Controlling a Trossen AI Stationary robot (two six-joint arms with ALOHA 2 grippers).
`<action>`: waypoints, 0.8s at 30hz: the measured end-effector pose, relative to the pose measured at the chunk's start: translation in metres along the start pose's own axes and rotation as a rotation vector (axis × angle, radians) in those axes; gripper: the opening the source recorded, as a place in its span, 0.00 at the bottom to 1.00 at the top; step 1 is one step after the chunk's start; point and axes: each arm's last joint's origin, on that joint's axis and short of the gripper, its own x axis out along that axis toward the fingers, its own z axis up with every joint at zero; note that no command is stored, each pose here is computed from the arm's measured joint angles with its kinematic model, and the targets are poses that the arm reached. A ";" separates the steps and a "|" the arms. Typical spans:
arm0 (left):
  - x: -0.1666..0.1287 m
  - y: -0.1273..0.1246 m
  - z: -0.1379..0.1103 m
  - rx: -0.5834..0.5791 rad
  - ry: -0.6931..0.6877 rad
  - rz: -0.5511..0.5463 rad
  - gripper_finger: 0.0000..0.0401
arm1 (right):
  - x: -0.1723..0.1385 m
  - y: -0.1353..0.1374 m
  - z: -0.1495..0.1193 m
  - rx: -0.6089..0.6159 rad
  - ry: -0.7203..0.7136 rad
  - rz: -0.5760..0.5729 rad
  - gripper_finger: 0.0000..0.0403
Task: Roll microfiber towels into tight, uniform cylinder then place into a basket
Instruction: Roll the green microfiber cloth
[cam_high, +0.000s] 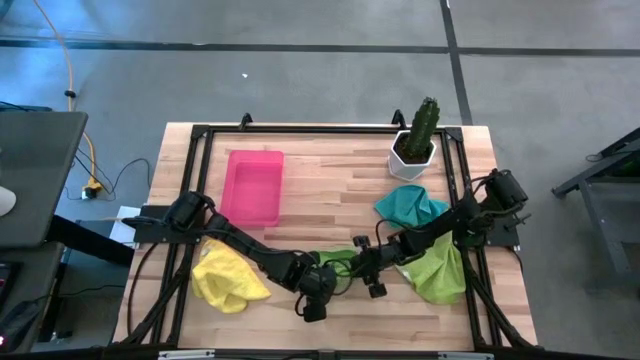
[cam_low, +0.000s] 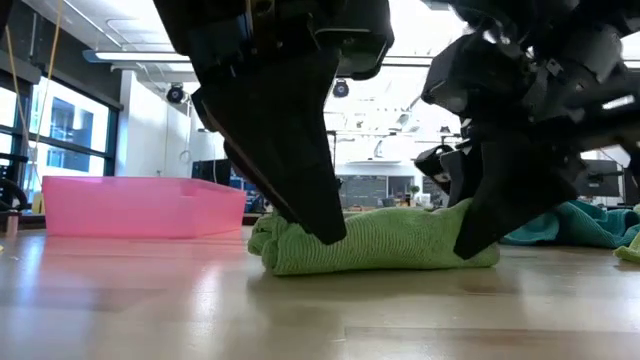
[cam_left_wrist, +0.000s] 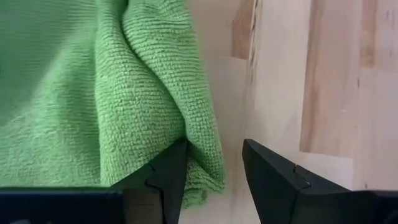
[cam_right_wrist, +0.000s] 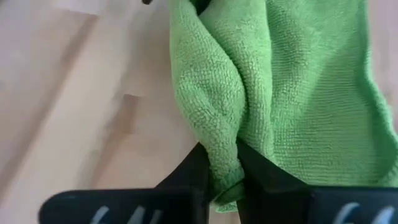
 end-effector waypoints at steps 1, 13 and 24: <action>-0.003 0.000 0.000 0.006 -0.002 0.001 0.37 | 0.000 -0.002 0.000 0.022 0.003 0.032 0.05; -0.028 -0.006 0.005 0.232 -0.143 0.179 0.37 | -0.003 -0.041 0.003 0.383 0.037 0.284 0.04; -0.011 -0.015 -0.007 0.484 -0.133 0.269 0.37 | -0.008 -0.065 0.002 0.671 0.090 0.395 0.04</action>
